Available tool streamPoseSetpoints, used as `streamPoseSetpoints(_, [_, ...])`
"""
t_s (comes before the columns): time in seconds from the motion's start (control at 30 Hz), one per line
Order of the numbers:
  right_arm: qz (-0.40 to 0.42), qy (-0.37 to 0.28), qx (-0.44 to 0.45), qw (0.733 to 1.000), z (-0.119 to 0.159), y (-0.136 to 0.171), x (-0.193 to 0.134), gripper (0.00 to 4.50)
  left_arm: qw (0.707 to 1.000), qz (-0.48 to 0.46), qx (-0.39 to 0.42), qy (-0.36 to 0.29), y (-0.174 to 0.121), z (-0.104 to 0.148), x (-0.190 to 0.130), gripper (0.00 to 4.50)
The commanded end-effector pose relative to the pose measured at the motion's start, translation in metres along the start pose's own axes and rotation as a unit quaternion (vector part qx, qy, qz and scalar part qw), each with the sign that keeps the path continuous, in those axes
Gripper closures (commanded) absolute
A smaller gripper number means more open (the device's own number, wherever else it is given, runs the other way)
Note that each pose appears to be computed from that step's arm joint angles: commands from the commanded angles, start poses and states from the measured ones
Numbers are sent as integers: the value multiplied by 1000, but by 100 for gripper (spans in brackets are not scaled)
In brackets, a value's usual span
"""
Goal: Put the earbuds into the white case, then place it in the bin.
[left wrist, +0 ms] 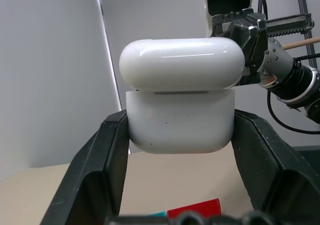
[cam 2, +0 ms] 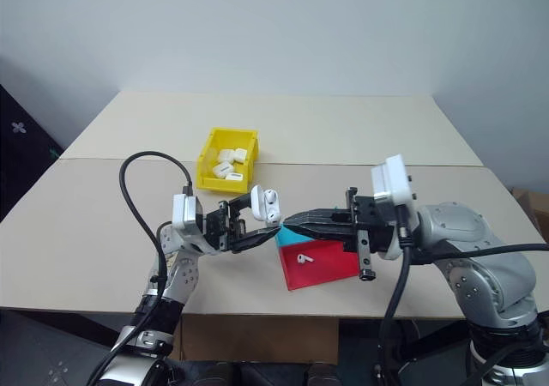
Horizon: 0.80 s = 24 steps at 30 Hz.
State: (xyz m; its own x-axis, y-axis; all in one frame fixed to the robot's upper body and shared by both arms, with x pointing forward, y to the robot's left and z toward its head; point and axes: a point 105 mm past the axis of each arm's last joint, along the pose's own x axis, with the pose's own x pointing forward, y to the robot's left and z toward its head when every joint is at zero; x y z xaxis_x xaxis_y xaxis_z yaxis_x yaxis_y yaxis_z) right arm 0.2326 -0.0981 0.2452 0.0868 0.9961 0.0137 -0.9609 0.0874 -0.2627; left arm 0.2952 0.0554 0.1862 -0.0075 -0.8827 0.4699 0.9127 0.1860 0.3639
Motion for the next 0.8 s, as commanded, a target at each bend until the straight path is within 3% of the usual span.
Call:
streamPoseSetpoints(0.03, [-10, 4, -12, 1000, -2, -3, 1, 440, 1000, -8, 17, -12, 0, 9, 5, 174])
streamPoseSetpoints(0.8, [-51, 21, -23, 998, -12, -20, 6, 440, 1000, -7, 10, -12, -6, 6, 5, 174])
